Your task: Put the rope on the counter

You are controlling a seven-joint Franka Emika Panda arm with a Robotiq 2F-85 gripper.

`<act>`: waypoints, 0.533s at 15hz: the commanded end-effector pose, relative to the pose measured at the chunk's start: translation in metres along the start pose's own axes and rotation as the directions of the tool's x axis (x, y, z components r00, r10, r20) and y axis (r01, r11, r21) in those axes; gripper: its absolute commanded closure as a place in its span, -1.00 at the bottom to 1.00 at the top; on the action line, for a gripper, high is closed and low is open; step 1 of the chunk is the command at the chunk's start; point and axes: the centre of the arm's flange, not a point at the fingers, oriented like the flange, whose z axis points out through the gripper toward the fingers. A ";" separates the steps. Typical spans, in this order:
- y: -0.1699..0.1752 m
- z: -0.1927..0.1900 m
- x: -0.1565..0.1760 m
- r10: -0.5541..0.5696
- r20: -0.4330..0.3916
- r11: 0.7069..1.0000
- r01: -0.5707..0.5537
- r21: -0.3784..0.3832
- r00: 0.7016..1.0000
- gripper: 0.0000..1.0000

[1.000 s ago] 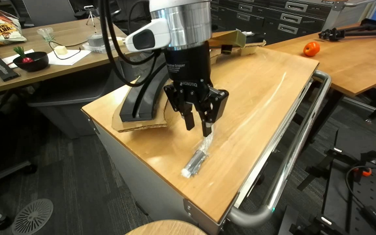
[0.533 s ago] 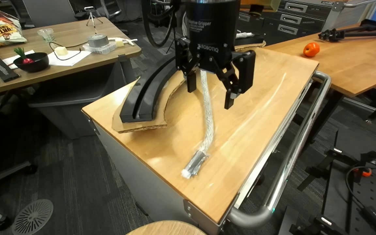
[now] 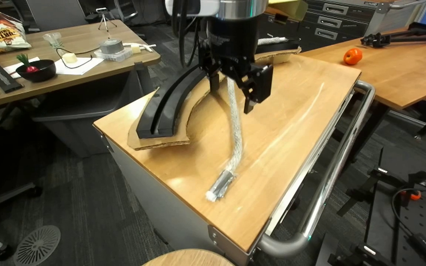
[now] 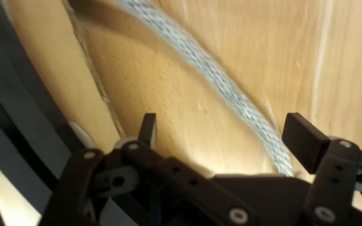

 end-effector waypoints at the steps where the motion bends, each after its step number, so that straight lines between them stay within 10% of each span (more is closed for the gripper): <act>1: 0.010 -0.036 -0.081 0.142 0.048 0.983 -0.135 -0.127 0.989 -1.00; 5: 0.011 -0.053 -0.188 0.371 0.017 0.922 -0.367 -0.125 0.928 -1.00; 7: 0.005 -0.047 -0.195 0.296 -0.014 0.955 -0.296 0.008 0.955 -1.00; 8: 0.017 -0.043 -0.194 0.338 0.017 0.939 -0.337 -0.065 0.941 -1.00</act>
